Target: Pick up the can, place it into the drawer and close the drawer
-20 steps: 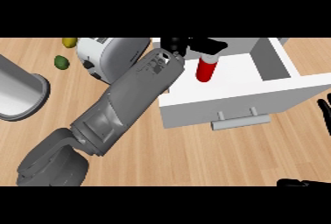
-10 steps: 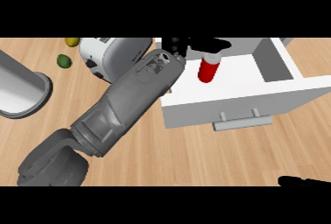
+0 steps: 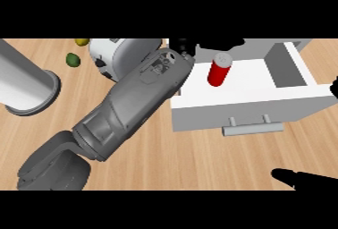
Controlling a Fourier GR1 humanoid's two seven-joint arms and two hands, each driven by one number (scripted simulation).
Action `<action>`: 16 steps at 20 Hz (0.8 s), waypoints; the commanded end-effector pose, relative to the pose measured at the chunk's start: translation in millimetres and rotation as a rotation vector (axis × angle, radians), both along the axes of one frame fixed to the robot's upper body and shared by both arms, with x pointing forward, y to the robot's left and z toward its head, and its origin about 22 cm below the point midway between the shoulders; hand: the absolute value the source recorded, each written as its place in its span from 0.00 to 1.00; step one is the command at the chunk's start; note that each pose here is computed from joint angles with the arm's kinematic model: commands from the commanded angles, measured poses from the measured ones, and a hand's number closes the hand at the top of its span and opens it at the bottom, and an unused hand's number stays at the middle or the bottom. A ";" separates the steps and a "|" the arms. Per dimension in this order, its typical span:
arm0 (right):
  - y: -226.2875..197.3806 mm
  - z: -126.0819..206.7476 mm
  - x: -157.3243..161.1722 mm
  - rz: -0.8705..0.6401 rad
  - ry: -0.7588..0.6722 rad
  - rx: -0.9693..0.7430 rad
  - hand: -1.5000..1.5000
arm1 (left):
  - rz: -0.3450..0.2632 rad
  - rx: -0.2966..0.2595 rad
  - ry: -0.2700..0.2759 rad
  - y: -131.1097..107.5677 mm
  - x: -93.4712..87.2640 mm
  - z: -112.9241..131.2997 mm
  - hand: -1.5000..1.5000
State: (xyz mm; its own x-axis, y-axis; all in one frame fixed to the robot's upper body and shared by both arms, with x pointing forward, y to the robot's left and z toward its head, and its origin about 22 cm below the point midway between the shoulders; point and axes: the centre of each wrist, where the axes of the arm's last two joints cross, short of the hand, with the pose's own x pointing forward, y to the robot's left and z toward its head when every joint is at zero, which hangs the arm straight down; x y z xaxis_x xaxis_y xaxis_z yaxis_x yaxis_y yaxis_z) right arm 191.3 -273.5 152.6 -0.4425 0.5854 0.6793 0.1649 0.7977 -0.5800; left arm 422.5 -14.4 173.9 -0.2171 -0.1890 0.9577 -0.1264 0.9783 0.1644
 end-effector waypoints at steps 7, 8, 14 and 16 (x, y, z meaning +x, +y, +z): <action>16.8 -16.3 37.9 -0.112 0.024 -0.388 0.00 | -0.021 -0.012 0.000 -4.0 0.4 12.3 0.00; 26.2 -29.2 42.0 -0.077 0.012 -0.416 0.00 | -0.008 -0.019 -0.005 -6.0 -1.4 13.2 0.00; 33.2 -75.0 50.9 -0.147 0.096 -0.591 0.00 | -0.007 -0.030 0.005 5.3 2.6 27.7 0.00; 39.0 -94.4 64.8 -0.167 0.077 -0.553 0.00 | 0.018 -0.020 0.008 18.0 6.5 23.4 0.00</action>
State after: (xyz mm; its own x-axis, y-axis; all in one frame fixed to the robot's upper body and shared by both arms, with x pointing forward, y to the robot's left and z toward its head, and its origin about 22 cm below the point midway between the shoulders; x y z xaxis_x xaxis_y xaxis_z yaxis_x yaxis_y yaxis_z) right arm 245.8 -238.3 88.9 -0.3012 0.8981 0.3205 0.1958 0.3872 -0.9010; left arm 424.2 -11.2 194.6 -0.2173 -0.1683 0.9615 -0.1279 0.9814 0.1430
